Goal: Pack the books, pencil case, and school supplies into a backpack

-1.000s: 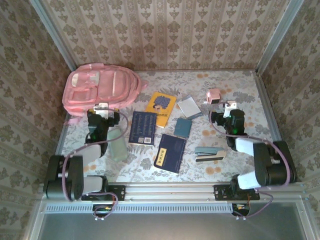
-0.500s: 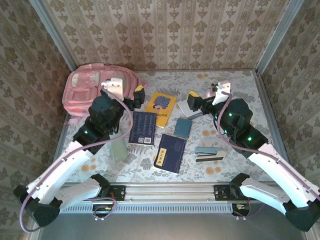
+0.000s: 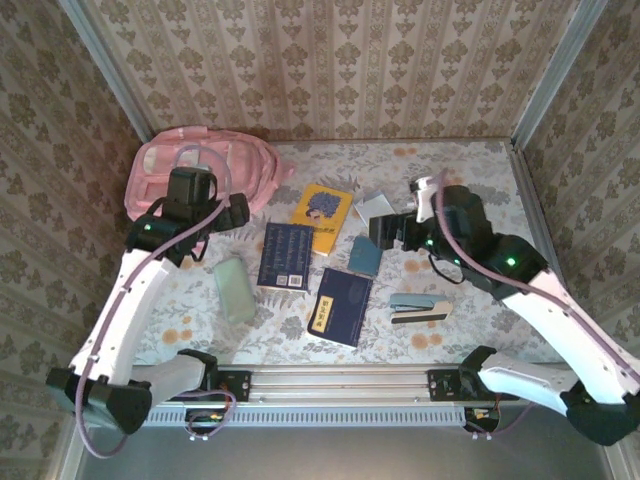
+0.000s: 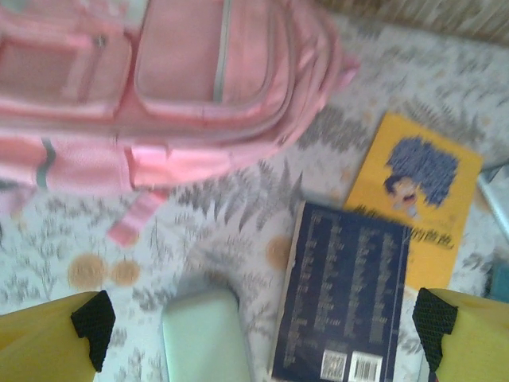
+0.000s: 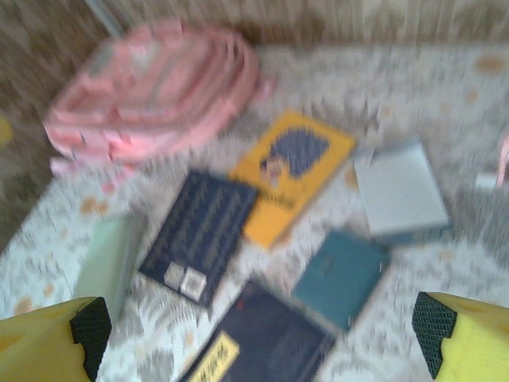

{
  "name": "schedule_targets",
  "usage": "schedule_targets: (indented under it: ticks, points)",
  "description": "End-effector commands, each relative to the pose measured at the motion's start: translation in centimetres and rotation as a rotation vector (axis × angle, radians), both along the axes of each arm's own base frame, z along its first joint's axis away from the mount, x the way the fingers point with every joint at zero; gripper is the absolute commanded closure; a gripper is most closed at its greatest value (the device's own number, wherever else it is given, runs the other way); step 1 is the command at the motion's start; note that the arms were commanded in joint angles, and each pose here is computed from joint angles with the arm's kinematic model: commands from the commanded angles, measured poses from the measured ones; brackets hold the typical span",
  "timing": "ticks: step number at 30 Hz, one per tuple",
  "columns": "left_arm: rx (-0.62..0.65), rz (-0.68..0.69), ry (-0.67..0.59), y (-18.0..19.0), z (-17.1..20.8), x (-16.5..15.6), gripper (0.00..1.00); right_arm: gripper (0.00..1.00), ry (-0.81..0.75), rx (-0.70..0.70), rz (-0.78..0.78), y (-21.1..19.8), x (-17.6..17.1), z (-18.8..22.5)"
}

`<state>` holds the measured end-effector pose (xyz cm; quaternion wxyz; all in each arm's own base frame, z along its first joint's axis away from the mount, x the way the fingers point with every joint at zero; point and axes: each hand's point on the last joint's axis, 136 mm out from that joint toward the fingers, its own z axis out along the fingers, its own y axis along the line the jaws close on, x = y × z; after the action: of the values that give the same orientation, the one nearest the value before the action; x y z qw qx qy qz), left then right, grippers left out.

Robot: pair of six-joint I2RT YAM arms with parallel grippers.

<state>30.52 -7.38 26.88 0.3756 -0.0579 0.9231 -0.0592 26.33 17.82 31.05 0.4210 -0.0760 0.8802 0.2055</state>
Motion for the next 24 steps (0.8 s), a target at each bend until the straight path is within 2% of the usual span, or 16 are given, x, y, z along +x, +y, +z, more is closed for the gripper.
schedule_targets:
  ticks: [1, 3, 5, 7, 10, 12, 15, 17, 20, 24]
  points:
    - [-0.114, -0.009, 0.147, -0.5, -3.3, 0.0, 0.00, 0.00, 0.277, -0.066, 0.039, 0.4, -2.4, -6.6]
    - [-0.187, -0.016, 0.169, -1.1, -4.1, 1.7, 0.00, 0.00, 0.361, -0.123, 0.001, 0.2, -1.9, -9.5]
    - [-0.179, 0.004, 0.196, -1.0, -5.1, 2.7, 0.00, 0.00, 0.413, -0.130, -0.065, 0.1, -1.2, -11.4]
    - [-0.144, 0.064, 0.254, 0.0, -7.0, 3.0, 0.00, 0.00, 0.440, -0.108, -0.070, 0.7, -0.9, -12.1]
    - [-0.148, 0.126, 0.333, 0.8, -9.9, 3.0, 0.00, 0.00, 0.436, 0.004, -0.023, 2.3, -1.2, -13.0]
    - [-0.133, 0.145, 0.349, 1.1, -10.5, 3.6, 0.00, 0.00, 0.423, 0.002, -0.026, 2.0, -1.3, -13.4]
    - [-0.081, 0.169, 0.315, 1.8, -9.3, 5.7, 0.00, 0.00, 0.368, -0.017, -0.023, 1.7, -0.9, -13.5]
    - [-0.069, 0.157, 0.280, 1.7, -8.7, 7.4, 0.00, 0.00, 0.322, 0.068, -0.049, 2.0, -0.6, -13.2]
    - [-0.085, 0.112, 0.207, 1.0, -7.9, 10.3, 0.00, 0.00, 0.231, 0.126, 0.082, 3.4, -1.1, -11.4]
    - [-0.077, 0.110, 0.162, 1.5, -7.6, 14.6, 0.01, 0.03, 0.201, 0.141, 0.106, 3.5, -1.4, -10.4]
